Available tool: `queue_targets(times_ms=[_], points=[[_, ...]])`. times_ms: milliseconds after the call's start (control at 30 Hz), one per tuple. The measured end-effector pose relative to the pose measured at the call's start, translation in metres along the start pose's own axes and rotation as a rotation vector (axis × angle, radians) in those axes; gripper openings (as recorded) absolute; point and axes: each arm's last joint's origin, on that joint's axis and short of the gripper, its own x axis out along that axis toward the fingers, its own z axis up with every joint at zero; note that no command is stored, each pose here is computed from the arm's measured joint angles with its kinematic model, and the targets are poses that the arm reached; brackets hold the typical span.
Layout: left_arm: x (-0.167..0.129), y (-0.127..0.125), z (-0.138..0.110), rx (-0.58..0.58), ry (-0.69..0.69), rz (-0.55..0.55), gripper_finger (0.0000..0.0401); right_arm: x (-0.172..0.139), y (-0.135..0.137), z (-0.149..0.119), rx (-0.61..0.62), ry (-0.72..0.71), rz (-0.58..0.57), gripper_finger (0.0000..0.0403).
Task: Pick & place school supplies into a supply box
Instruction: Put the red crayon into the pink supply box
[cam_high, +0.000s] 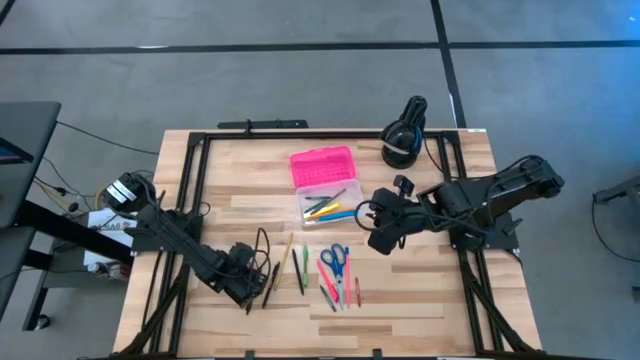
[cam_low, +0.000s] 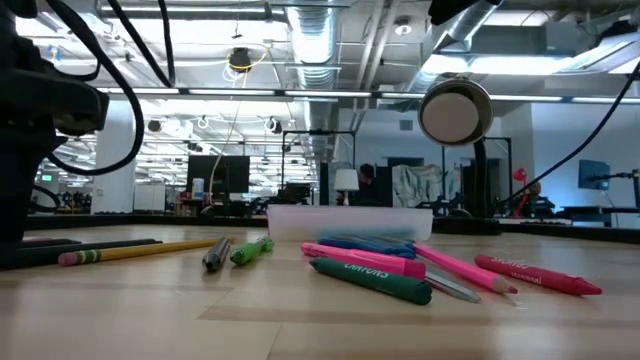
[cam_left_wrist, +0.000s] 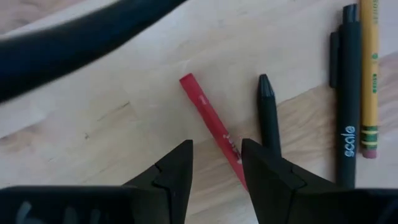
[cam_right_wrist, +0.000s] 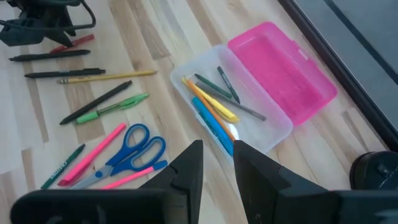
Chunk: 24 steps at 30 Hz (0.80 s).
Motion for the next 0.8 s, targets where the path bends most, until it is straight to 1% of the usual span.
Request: queue_targets(times_ms=[100, 233, 333, 467, 600, 800], points=[[0.000, 0.000, 0.000, 0.001, -0.001, 0.001, 0.0130, 0.001, 0.000, 0.000, -0.001, 0.001, -0.001, 0.0082], [0.000, 0.001, 0.000, 0.030, 0.008, 0.012, 0.0130, 0.001, 0.000, 0.000, -0.001, 0.003, -0.002, 0.0082], [0.000, 0.005, 0.001, 0.055, 0.016, 0.055, 0.0130, 0.001, 0.000, 0.000, -0.002, 0.004, -0.003, 0.0082], [-0.001, 0.012, 0.002, 0.101, 0.051, 0.141, 0.0130, 0.001, 0.000, 0.000, -0.002, 0.004, -0.002, 0.0082], [-0.001, 0.015, 0.003, 0.182, 0.053, 0.174, 0.0130, 0.001, 0.000, 0.000, -0.001, 0.004, -0.002, 0.0082], [0.000, 0.012, 0.005, 0.344, 0.060, 0.144, 0.0130, 0.001, 0.001, 0.001, 0.007, -0.007, 0.005, 0.0082]])
